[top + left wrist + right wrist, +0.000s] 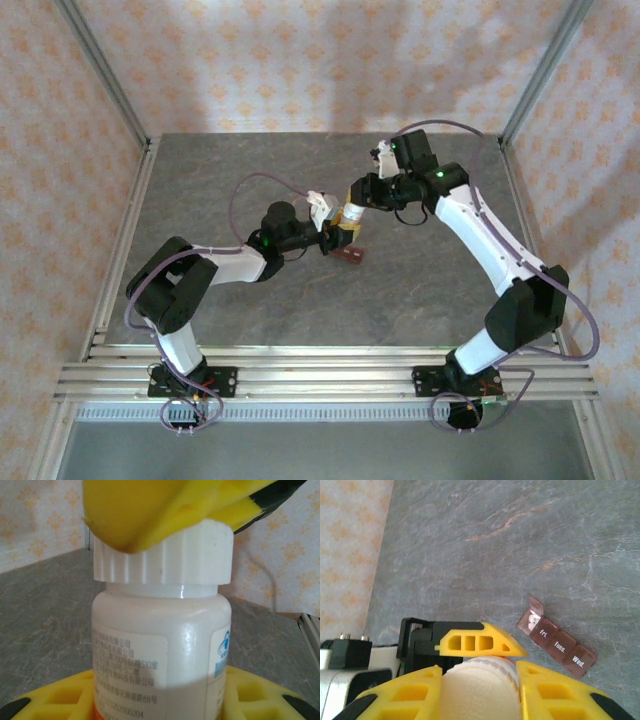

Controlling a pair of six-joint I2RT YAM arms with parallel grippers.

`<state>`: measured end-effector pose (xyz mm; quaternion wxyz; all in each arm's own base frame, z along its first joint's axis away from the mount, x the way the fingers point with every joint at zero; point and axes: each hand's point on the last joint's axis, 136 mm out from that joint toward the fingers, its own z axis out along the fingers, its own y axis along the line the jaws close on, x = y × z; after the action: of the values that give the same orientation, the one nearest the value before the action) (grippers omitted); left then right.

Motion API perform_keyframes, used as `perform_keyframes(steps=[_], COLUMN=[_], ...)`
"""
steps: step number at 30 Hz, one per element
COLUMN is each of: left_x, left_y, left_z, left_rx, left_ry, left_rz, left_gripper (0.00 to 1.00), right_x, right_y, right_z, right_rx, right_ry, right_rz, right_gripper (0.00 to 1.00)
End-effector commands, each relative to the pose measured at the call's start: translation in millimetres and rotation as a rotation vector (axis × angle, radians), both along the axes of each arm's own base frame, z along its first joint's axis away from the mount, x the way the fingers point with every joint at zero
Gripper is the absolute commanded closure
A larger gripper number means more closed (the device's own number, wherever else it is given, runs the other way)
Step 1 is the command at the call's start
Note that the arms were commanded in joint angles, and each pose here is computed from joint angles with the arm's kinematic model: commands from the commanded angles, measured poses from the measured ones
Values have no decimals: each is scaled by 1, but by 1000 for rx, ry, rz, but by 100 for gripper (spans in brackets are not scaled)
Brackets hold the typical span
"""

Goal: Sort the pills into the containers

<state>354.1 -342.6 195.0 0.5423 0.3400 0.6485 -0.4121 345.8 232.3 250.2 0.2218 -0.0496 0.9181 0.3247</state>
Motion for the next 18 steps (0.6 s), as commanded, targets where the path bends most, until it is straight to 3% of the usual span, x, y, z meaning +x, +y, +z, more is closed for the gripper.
perform_keyframes(steps=[1, 6, 12, 15, 18], left_x=[10, 10, 9, 8, 6], left_y=[1, 2, 3, 2, 1], left_z=[43, 37, 36, 41, 45], left_rx=[-74, -58, -57, -68, -82], left_ry=[-163, -159, -158, -159, -154], left_rz=[54, 60, 61, 55, 39], left_gripper=[100, 100, 100, 100, 100], right_x=[-3, 3, 15, 14, 5], right_y=[-5, -9, -33, -37, -30], right_z=[-28, -14, 30, 45, 51], right_rx=[-16, -21, -21, -11, -7], right_ry=[123, 89, -25, -95, -154], right_rz=[-186, -208, -243, -208, -93], right_gripper=[71, 63, 39, 29, 26])
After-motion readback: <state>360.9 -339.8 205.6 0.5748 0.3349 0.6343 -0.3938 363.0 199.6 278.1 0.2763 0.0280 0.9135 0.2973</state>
